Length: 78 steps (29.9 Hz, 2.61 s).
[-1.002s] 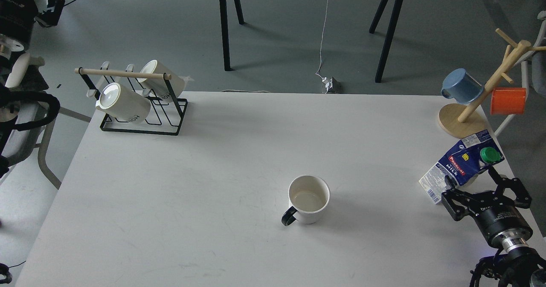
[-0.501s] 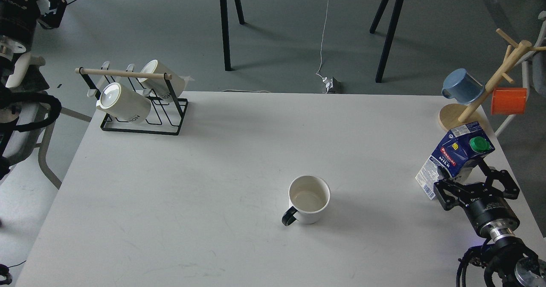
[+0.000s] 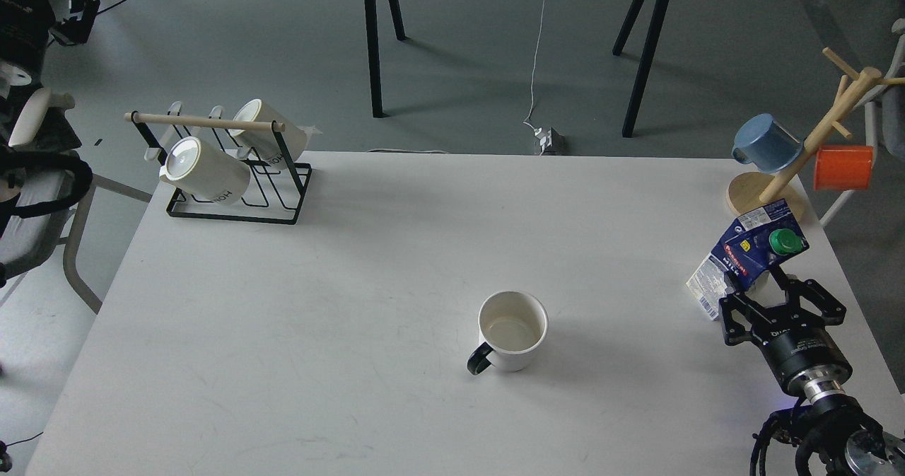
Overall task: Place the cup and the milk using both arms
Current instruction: 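Carry the milk carton with the right gripper beside the white mug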
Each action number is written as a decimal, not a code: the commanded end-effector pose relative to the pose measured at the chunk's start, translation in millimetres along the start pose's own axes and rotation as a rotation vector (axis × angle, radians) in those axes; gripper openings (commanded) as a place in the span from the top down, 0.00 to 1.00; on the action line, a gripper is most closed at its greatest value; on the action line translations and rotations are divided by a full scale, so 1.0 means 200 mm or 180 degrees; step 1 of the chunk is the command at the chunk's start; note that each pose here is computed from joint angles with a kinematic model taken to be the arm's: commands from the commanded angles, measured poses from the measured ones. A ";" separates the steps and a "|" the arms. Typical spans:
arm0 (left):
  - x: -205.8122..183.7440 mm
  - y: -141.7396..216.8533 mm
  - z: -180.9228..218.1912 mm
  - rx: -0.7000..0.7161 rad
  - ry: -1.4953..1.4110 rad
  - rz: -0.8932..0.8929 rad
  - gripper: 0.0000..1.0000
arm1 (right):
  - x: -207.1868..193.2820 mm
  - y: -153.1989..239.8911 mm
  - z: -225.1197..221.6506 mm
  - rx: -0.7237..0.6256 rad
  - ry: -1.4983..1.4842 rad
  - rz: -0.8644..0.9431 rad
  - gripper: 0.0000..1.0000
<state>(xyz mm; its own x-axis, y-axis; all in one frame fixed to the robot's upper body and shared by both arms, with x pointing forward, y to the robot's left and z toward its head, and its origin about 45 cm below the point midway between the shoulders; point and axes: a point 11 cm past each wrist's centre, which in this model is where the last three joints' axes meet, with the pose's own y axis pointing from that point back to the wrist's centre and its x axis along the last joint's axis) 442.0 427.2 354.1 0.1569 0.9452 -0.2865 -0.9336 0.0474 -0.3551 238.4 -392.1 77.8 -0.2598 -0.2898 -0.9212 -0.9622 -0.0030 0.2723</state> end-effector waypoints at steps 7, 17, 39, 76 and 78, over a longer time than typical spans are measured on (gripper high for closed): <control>0.02 0.00 0.02 -0.0002 -0.0038 0.0015 0.00 | -0.04 0.01 0.07 -0.0106 -0.0076 -0.0087 0.54; 0.05 0.01 0.06 -0.0017 -0.0113 0.0033 0.00 | -0.08 0.00 0.17 -0.0247 -0.0116 -0.0194 0.54; 0.07 0.01 0.08 -0.0022 -0.0166 0.0077 0.00 | -0.22 0.01 0.46 -0.0631 -0.0224 -0.0525 0.87; 0.04 0.00 0.10 -0.0045 -0.0183 0.0043 0.00 | -0.19 0.17 1.00 -0.1204 -0.0509 -0.0519 0.46; 0.04 0.00 0.10 -0.0044 -0.0187 0.0041 0.00 | -0.19 0.17 1.00 -0.1197 -0.0506 -0.0514 0.17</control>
<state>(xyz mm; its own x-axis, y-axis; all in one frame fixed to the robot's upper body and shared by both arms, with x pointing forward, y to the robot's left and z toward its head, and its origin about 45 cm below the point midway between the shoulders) 436.4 442.5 369.6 0.1244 0.9628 -0.2397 -0.9312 0.0298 -0.3633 199.1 -189.6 66.4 -0.1450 -0.1054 -0.9838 -0.9016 -0.3956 0.1753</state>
